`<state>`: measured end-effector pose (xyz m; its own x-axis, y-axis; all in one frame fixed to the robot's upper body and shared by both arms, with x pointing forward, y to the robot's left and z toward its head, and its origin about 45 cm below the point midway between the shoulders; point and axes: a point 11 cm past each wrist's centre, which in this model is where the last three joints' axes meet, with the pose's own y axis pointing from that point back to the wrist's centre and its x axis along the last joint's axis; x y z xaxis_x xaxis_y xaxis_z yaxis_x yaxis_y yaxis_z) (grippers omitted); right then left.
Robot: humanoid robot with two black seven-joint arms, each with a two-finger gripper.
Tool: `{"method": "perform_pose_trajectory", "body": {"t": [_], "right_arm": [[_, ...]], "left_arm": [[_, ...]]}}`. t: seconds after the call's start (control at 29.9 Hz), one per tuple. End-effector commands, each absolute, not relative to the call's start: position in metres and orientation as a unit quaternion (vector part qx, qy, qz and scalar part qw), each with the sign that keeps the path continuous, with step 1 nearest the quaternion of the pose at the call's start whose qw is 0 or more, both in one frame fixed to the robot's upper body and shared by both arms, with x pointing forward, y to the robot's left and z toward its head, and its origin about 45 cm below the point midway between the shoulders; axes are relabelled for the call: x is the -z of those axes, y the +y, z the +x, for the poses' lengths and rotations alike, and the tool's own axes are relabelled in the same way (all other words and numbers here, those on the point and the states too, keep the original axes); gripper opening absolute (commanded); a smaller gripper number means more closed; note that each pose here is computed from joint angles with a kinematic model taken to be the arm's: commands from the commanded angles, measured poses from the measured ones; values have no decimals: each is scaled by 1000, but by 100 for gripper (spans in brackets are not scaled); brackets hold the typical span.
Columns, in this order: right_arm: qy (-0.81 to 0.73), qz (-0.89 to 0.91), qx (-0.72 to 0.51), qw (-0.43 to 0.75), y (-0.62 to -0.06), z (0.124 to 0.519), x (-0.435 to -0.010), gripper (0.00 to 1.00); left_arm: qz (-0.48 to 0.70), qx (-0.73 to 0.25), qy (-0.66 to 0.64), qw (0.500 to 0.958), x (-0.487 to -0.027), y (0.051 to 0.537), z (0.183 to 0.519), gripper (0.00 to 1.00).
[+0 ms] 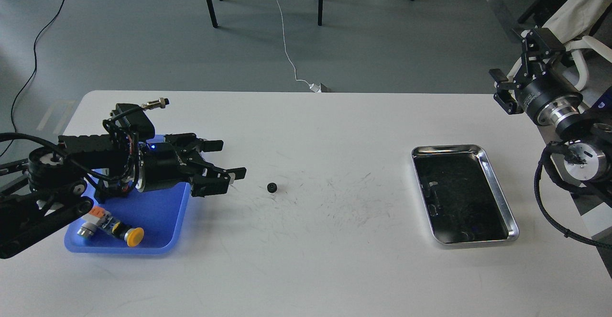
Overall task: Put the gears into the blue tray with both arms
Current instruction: 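Reach the left gripper from the blue tray toward the black ring, then close the left gripper around the black ring on the table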
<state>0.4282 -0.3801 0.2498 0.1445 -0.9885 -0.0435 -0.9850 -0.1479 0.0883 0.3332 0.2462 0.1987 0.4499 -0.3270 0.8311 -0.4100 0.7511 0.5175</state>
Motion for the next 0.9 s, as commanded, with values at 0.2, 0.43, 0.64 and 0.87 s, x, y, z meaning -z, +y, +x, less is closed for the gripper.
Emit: {"method": "perform_pose_trajectory", "body": {"t": [0.2, 0.43, 0.64, 0.87], "right_arm": [[-654, 755, 44, 18, -380, 429, -251, 97], [-655, 754, 43, 19, -382, 429, -251, 97], [-658, 752, 42, 18, -383, 429, -252, 97], [-665, 744, 57, 12, -384, 430, -242, 97]], "left_arm": [[346, 19, -606, 716, -186, 221, 340, 97], [336, 12, -605, 722, -172, 207, 343, 93], [333, 20, -604, 724, -148, 197, 343, 90], [334, 27, -608, 720, -136, 188, 347, 84]]}}
